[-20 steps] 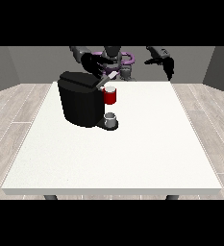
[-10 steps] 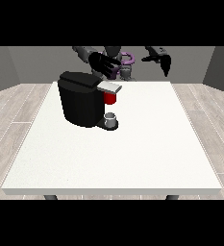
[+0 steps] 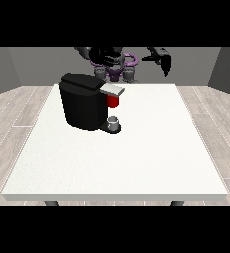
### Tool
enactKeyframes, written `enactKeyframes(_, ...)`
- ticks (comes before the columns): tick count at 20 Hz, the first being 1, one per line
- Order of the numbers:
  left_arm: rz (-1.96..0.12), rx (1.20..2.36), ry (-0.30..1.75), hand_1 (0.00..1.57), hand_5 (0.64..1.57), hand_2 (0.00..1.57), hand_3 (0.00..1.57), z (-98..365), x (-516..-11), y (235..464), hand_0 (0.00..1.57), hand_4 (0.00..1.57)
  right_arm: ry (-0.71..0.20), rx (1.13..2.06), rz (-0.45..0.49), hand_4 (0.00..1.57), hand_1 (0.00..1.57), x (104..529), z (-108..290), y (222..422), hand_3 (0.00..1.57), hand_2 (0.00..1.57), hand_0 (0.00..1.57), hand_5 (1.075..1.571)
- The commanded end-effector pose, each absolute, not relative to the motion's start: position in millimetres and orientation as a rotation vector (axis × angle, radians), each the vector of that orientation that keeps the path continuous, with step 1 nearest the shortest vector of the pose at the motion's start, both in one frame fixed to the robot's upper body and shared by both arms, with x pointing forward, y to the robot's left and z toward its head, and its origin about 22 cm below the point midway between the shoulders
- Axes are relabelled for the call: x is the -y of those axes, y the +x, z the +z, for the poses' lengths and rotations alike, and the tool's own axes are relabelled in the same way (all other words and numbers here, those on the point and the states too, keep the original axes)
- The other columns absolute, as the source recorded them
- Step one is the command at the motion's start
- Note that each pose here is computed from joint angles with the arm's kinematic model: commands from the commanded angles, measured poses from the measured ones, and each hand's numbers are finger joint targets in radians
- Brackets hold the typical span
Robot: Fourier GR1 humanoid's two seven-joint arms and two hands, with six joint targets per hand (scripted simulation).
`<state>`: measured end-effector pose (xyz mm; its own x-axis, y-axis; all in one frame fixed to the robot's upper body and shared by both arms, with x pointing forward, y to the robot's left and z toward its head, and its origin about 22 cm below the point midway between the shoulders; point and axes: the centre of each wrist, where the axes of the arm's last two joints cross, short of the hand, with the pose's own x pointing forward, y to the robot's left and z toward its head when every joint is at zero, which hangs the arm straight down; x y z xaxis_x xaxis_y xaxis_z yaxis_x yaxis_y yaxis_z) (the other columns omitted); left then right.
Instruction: Insert the coffee pod into the coffee machine and close the lid
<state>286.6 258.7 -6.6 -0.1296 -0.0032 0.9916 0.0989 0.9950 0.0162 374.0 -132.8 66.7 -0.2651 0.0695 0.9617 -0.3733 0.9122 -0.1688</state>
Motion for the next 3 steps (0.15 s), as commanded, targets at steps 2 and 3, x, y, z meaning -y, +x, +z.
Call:
enactKeyframes(2,-0.048,1.636,-0.009,0.00,1.571,0.00,0.00,-15,-267,284,0.00,0.19,0.287,1.714,0.290,0.25,0.00,138,26,339,0.00,0.00,0.00,1.571)
enactKeyframes(3,-0.034,1.591,0.000,0.00,1.571,0.00,0.00,-30,-279,269,0.00,0.19,0.295,1.684,0.261,0.16,0.00,145,10,324,0.00,0.00,0.00,1.571)
